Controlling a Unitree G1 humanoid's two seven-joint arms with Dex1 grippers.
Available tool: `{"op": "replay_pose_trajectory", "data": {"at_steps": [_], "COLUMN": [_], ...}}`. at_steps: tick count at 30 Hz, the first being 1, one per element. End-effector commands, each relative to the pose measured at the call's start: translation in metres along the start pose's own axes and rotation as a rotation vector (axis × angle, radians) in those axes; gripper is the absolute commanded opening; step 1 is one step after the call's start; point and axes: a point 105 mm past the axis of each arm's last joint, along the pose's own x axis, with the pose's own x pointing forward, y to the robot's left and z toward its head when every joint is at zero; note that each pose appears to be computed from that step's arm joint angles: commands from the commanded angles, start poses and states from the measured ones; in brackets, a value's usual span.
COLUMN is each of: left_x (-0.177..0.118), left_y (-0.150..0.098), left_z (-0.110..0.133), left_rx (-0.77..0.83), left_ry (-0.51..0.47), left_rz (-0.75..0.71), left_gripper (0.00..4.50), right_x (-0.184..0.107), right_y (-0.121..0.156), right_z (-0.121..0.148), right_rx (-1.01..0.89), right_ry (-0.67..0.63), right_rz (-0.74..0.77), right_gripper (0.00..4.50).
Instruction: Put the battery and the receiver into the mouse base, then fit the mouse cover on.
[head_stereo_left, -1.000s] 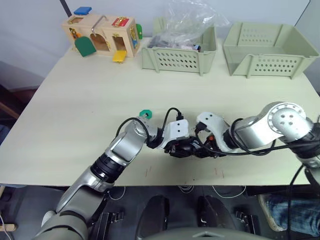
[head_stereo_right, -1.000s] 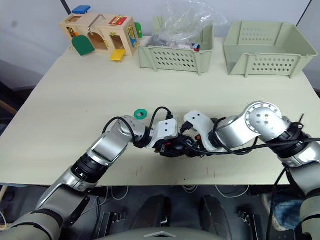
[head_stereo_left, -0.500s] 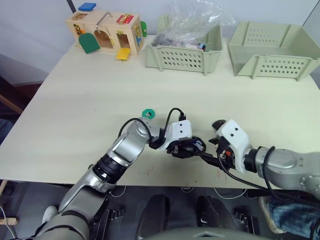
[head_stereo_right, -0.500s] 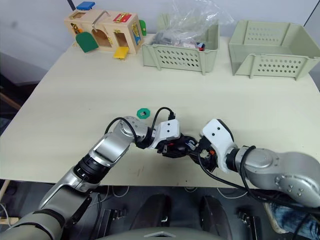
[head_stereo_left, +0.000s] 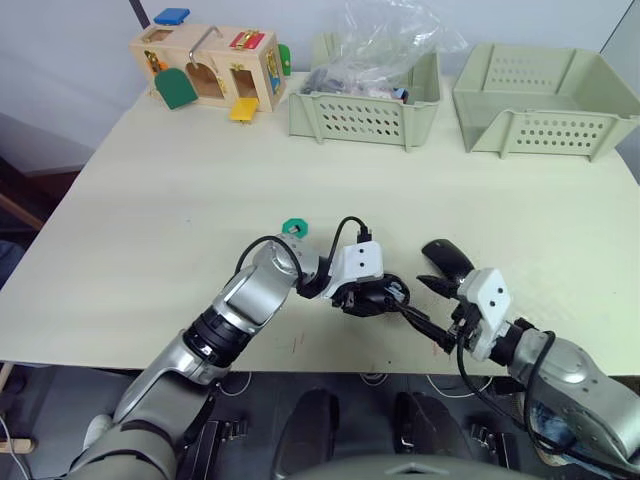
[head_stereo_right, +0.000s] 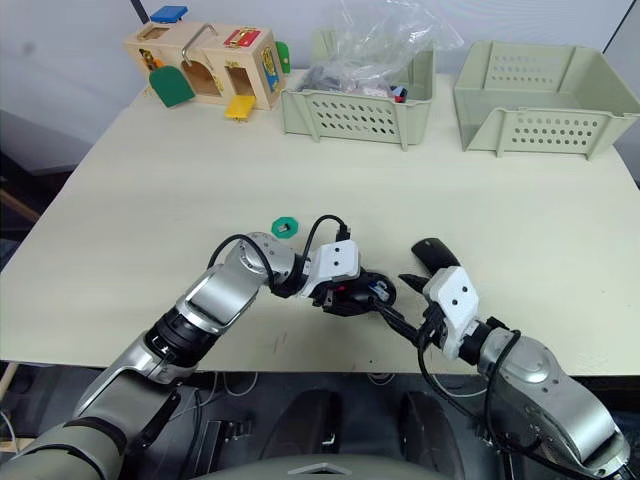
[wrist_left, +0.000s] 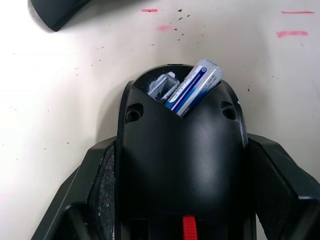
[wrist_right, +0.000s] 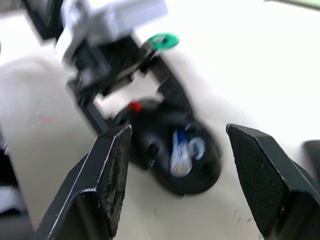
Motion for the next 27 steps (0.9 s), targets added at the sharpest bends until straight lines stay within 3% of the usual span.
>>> {"op": "replay_pose_trajectory", "data": {"at_steps": [1, 3, 5, 6, 8, 16, 17, 27], "left_x": [0.009, 0.009, 0.009, 0.009, 0.009, 0.008, 0.008, 0.007], "left_y": [-0.010, -0.010, -0.009, -0.009, -0.008, -0.007, -0.007, -0.007], "left_z": [-0.016, -0.016, -0.016, -0.016, -0.015, -0.017, -0.017, -0.018], "left_rx": [-0.040, -0.043, -0.043, -0.041, -0.042, -0.045, -0.045, -0.046], "left_ry": [0.056, 0.056, 0.054, 0.054, 0.053, 0.053, 0.052, 0.052], "left_rz": [-0.038, -0.037, -0.037, -0.037, -0.034, -0.028, -0.029, -0.028], "left_gripper": [2.92, 2.92, 2.92, 2.92, 2.92, 2.92, 2.92, 2.92], "right_x": [0.010, 0.014, 0.016, 0.018, 0.021, 0.019, 0.019, 0.019], "right_y": [0.002, 0.002, 0.002, -0.001, -0.002, 0.008, 0.009, -0.001], "right_z": [0.007, 0.006, 0.004, 0.004, 0.001, -0.004, -0.005, -0.019], "right_rx": [0.017, 0.037, -0.002, -0.005, -0.021, 0.024, 0.041, 0.067], "right_ry": [-0.109, -0.143, -0.155, -0.166, -0.167, -0.176, -0.180, -0.159], "right_rz": [0.041, 0.051, 0.056, 0.036, 0.019, 0.051, 0.052, -0.012], "right_gripper": [2.93, 2.48, 1.27, 1.27, 0.28, 0.28, 0.12, 0.12]}}
